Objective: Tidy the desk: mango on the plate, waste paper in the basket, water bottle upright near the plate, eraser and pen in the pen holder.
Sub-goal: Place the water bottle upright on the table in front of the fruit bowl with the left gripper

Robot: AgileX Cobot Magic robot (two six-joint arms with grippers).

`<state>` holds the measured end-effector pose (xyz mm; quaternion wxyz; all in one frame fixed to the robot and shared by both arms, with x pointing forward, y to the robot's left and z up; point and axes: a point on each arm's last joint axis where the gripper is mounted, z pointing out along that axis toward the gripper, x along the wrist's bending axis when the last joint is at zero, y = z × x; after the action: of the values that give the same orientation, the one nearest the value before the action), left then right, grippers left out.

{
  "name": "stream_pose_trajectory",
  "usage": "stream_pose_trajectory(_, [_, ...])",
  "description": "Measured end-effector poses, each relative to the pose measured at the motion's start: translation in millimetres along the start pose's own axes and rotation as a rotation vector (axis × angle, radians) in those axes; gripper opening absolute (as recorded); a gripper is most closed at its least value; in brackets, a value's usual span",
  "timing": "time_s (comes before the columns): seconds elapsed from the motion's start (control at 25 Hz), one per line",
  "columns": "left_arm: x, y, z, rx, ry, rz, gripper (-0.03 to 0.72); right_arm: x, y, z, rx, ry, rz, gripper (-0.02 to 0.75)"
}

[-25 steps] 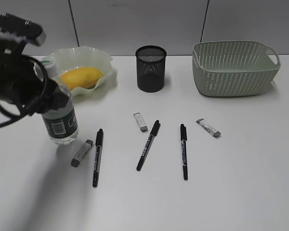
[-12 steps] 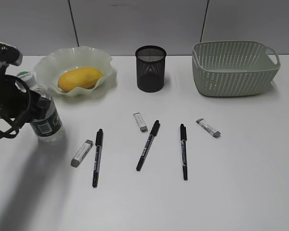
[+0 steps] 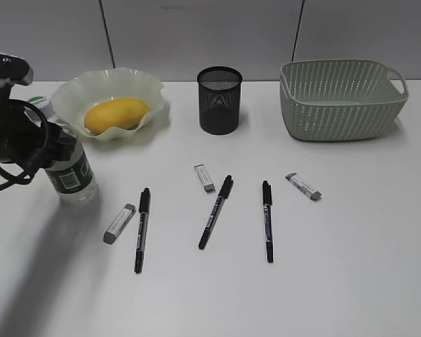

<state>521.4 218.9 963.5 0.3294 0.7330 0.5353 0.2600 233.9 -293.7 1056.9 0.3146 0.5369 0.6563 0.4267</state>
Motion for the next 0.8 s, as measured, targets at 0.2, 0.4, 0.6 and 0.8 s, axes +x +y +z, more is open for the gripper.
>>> stream_pose_trajectory(0.2, [0.0, 1, 0, 0.000, 0.000, -0.010, 0.479, 0, 0, 0, 0.000, 0.000, 0.000, 0.528])
stream_pose_trajectory(0.4, [-0.2, 1, 0, 0.011, -0.003, -0.017, 0.581, 0, 0, 0, 0.000, 0.000, 0.000, 0.528])
stream_pose_trajectory(0.6, [-0.3, 1, 0, 0.014, -0.004, -0.019, 0.628, 0, 0, 0, 0.000, 0.000, 0.000, 0.528])
stream_pose_trajectory(0.8, [0.1, 18, -28, -0.076, -0.007, -0.030, 0.643, 0, 0, 0, 0.000, 0.000, 0.000, 0.528])
